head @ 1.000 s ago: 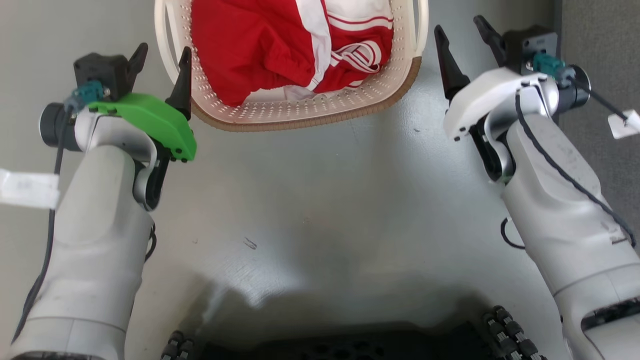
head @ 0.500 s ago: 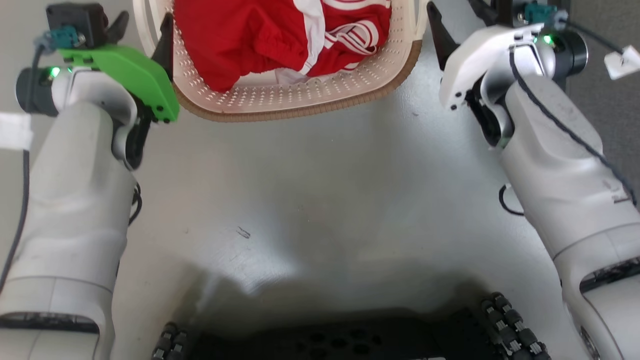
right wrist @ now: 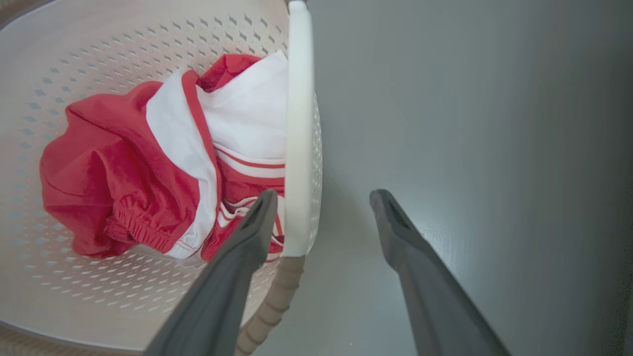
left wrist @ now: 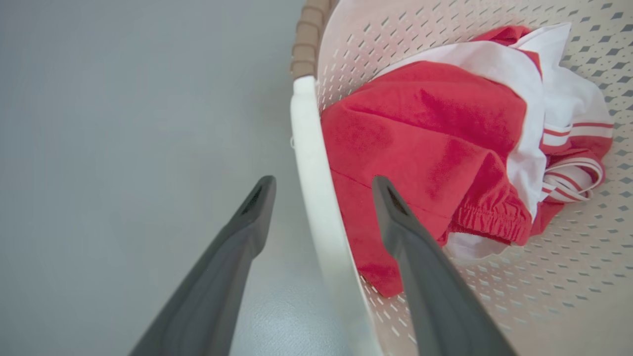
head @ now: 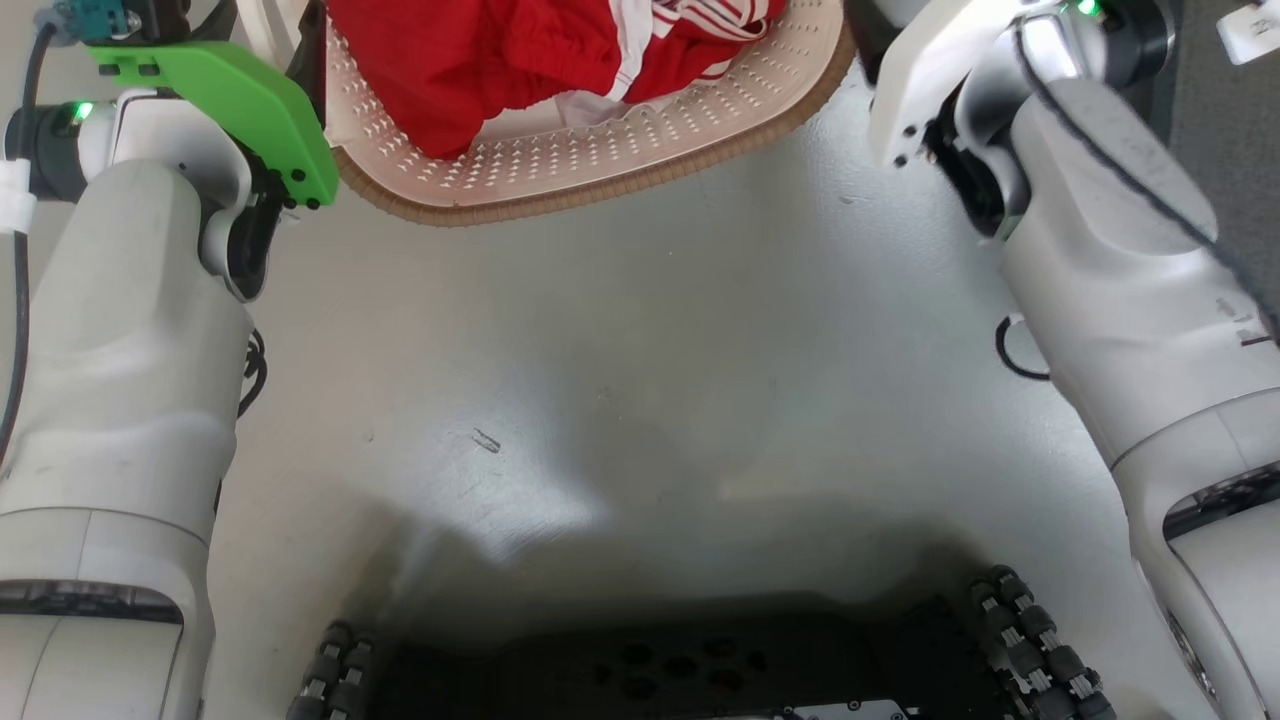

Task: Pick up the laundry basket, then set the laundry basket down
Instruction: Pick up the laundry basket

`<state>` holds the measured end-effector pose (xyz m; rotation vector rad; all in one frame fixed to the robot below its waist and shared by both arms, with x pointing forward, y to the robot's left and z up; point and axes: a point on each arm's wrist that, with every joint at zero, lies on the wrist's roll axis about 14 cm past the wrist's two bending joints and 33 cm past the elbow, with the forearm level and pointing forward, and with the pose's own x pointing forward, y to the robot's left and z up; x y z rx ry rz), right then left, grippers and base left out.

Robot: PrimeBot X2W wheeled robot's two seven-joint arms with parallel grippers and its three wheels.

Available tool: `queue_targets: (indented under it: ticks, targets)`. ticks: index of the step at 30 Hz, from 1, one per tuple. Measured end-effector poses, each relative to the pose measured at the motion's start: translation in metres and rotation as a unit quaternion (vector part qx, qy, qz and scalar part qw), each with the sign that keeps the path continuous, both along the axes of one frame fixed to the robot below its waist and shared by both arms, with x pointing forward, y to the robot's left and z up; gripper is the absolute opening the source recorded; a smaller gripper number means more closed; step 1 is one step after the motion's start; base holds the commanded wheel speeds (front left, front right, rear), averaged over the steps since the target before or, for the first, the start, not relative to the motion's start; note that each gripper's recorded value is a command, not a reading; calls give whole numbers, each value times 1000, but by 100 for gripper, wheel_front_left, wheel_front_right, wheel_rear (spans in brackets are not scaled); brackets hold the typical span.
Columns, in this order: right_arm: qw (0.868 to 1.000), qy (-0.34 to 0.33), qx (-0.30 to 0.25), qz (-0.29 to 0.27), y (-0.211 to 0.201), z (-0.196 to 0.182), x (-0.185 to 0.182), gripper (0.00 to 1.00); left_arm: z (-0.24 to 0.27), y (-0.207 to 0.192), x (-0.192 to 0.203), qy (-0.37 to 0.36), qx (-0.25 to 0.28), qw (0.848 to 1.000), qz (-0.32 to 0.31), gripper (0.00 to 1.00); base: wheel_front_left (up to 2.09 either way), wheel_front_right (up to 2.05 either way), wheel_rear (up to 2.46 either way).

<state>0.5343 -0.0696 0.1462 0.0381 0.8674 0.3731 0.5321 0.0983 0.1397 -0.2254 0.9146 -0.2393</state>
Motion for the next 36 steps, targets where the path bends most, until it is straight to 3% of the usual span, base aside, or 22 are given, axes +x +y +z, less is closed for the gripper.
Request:
queue_targets:
  ticks: [8, 9, 11, 36]
  targets:
    - [1000, 23, 14, 11, 11, -11, -13, 100, -11, 5, -10, 24, 3, 1000, 8, 100, 0, 0, 0]
    - [1000, 24, 14, 11, 12, -12, -14, 87, -12, 6, -12, 29, 3, 1000, 9, 46, 0, 0, 0]
    - [999, 28, 13, 16, 13, -14, -17, 0, -14, 6, -14, 35, 2, 999, 10, 0, 0, 0, 0]
    - [999, 30, 24, 9, 20, 1, -19, 0, 3, -4, -15, 35, -9, 999, 13, 0, 0, 0, 0]
